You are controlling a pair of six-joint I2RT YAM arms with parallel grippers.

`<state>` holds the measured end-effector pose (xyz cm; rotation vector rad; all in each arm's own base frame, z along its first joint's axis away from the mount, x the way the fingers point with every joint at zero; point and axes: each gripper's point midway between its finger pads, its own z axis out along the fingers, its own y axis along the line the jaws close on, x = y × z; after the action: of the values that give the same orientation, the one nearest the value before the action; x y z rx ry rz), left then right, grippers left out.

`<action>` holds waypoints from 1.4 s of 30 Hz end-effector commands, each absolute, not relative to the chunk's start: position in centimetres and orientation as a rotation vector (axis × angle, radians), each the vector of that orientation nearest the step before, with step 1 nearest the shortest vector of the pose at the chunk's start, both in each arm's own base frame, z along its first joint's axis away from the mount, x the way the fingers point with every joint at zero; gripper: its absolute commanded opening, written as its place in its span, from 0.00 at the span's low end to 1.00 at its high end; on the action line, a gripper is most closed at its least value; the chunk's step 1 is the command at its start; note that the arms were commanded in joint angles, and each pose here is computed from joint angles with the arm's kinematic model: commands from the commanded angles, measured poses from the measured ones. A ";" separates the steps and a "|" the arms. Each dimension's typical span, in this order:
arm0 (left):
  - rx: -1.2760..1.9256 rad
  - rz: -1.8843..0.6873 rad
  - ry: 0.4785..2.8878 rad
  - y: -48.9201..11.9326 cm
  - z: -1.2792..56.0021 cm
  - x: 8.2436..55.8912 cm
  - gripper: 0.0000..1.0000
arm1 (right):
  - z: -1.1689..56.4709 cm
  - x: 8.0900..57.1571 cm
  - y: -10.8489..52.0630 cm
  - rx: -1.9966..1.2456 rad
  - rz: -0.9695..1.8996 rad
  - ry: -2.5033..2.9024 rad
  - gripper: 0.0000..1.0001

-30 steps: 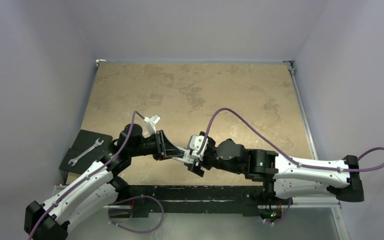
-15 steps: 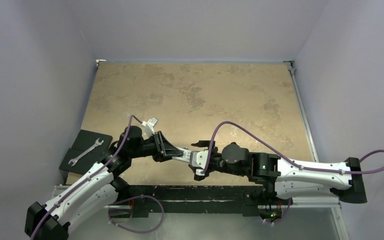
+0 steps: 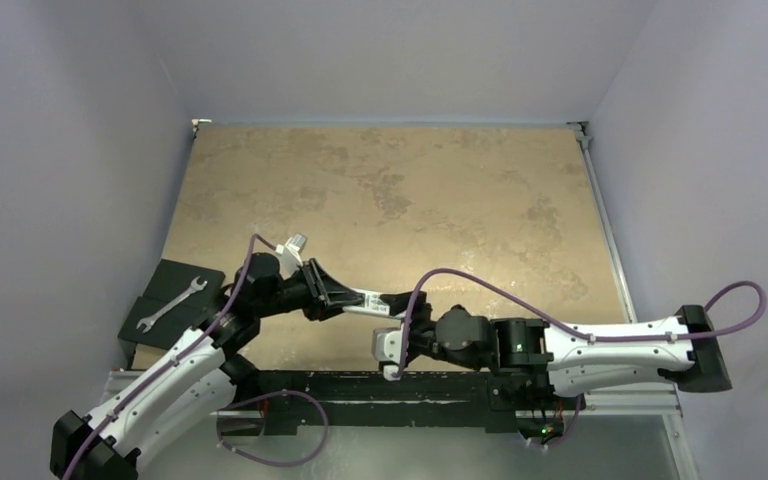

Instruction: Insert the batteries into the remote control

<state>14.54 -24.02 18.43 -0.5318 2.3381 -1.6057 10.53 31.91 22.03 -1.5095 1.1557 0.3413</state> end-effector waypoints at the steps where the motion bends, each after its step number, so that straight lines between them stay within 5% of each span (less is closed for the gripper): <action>1: -0.607 -1.657 2.264 -23.9 19.9 15.3 0.00 | 23.5 11.2 32.1 -1.424 0.162 1.114 0.73; 21: -0.607 -1.676 2.253 -23.7 20.4 15.0 0.00 | 21.1 13.1 32.0 -1.362 -0.205 1.119 0.68; 32: -0.603 -1.686 2.255 -23.7 20.5 14.7 0.00 | 20.5 13.8 31.8 -1.350 -0.317 1.109 0.57; 37: -0.612 -1.694 2.259 -23.7 20.3 14.6 0.00 | 20.4 13.9 31.7 -1.347 -0.328 1.109 0.46; 42: -0.610 -1.700 2.262 -23.8 20.3 14.5 0.00 | 20.4 14.0 31.6 -1.337 -0.337 1.115 0.23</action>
<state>14.79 -23.64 19.81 -0.6055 2.2702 -1.6511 13.72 31.85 19.20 -1.4154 1.0972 -0.3365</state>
